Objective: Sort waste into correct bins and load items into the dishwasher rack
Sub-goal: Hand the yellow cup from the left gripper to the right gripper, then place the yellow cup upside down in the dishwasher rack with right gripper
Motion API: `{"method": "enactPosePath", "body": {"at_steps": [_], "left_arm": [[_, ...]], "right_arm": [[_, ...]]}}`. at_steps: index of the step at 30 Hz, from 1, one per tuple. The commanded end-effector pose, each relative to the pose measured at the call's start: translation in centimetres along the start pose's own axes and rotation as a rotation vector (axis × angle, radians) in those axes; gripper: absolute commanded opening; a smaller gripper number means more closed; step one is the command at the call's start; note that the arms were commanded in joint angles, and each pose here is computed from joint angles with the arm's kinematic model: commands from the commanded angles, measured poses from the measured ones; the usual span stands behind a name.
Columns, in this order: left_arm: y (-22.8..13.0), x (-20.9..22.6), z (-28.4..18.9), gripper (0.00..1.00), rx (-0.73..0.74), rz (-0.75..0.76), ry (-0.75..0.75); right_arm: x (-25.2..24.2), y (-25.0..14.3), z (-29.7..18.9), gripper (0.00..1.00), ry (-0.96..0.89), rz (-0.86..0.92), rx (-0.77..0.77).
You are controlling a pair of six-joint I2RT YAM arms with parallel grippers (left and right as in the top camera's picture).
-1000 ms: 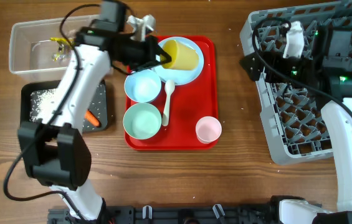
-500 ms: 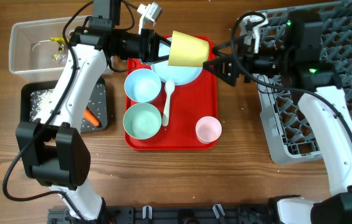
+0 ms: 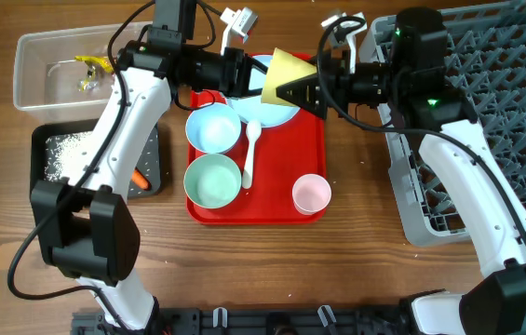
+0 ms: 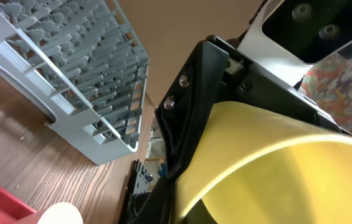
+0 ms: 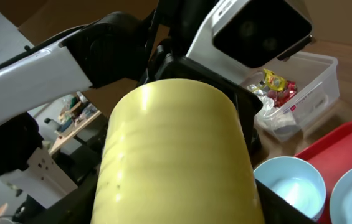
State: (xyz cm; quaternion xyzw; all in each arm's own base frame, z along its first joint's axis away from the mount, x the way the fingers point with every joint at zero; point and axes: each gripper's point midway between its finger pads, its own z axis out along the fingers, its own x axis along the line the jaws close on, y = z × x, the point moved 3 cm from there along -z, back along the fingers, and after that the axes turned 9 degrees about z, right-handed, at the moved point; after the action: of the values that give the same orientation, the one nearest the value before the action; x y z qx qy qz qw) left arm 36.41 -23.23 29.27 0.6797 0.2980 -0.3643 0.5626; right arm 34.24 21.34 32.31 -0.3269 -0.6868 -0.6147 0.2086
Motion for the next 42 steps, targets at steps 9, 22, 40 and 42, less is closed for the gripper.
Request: {"method": "enactPosePath", "body": {"at_steps": [9,22,40,42], "left_arm": [[0.3,0.1,-0.1,0.17,-0.005,0.029,0.044],[0.3,0.5,-0.1,0.15,-0.006,0.028,0.070],[-3.4,10.5,-3.5,0.15,0.098,-0.129,0.881],[-3.6,10.9,-3.2,0.15,0.114,-0.122,0.910]], "right_arm": [[-0.1,0.2,0.3,0.53,0.003,0.015,0.004],[-3.5,0.5,-4.5,0.52,-0.111,0.124,-0.058],[-8.8,-6.5,-18.6,0.53,-0.910,0.610,-0.133],[-7.5,-7.1,-21.8,0.56,-1.056,0.642,-0.145]]}}
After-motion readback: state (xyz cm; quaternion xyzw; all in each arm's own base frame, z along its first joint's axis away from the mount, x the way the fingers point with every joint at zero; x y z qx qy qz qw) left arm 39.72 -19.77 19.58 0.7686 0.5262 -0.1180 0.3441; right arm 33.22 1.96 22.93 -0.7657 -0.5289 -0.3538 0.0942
